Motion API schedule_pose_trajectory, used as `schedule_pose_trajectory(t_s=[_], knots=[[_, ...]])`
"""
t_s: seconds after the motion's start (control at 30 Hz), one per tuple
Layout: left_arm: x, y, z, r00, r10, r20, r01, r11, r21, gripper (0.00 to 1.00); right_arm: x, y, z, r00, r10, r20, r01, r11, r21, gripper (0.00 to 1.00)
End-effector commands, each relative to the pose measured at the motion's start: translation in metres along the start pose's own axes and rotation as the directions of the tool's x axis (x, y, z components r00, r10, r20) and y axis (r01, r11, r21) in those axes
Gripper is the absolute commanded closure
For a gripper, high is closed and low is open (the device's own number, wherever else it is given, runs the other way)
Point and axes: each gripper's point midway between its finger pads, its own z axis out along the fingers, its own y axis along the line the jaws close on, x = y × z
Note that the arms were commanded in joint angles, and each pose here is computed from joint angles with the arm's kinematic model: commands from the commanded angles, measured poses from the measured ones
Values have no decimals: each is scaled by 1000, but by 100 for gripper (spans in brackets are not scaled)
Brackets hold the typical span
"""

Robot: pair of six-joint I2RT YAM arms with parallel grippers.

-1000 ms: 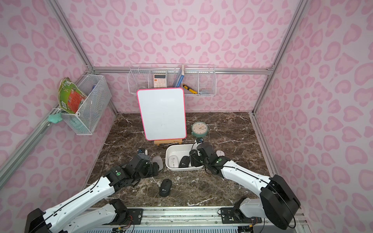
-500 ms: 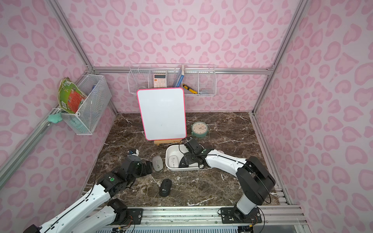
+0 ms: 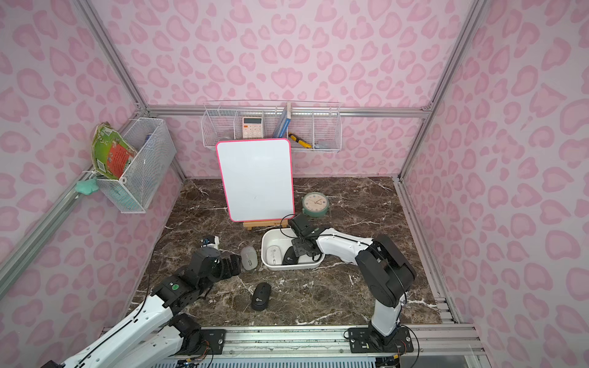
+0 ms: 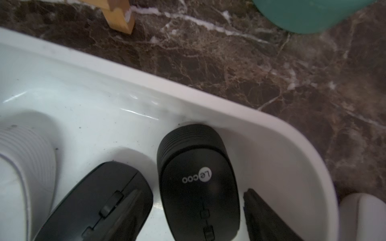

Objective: Take out the mouse from the storage box
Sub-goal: Pick up the mouse from the storage box.

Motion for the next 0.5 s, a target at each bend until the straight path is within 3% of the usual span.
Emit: schedule_pose_trajectory(t_s=[0.0, 0.27, 0.47], knots=[[-3, -3, -1, 1000, 5, 12, -5, 1000, 16, 3, 2, -4, 5, 1000, 3, -17, -3, 1000, 19, 22], [-1, -4, 1, 1000, 8, 1, -8, 1000, 16, 3, 1, 16, 10, 1000, -14, -28, 13, 999, -41, 34], [-1, -4, 2, 1000, 7, 1, -7, 1000, 17, 3, 3, 1, 11, 1000, 5, -29, -5, 1000, -18, 27]])
